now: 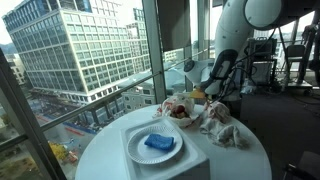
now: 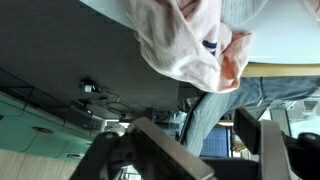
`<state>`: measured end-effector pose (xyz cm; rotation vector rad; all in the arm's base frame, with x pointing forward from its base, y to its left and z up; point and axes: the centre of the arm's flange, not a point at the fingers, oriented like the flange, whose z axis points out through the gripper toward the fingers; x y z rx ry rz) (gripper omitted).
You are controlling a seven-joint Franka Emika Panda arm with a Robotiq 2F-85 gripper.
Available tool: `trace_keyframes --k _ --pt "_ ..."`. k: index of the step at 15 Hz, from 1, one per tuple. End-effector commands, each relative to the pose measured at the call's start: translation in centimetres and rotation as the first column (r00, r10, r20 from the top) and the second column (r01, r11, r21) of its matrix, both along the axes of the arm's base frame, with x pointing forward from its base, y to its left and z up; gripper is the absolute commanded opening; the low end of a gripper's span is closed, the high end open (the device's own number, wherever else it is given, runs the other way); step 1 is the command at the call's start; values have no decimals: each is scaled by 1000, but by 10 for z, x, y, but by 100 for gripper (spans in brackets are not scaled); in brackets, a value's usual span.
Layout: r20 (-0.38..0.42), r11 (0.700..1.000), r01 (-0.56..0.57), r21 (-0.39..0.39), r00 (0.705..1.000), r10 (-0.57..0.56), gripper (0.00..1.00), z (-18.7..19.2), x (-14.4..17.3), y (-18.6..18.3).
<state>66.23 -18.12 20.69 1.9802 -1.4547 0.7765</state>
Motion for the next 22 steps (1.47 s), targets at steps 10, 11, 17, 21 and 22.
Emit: trace_keyframes --k 10,11,17,21,22 --pt "-3 809 -386 444 902 432 100 49 -62 99" --pt "-7 780 -406 476 886 465 100 44 -67 99" --pt "-87 601 -411 685 773 629 100 11 -92 92" --pt "-247 553 -280 784 678 693 100 20 -95 86" --pt "-182 552 -314 772 723 666 100 -6 -105 87"
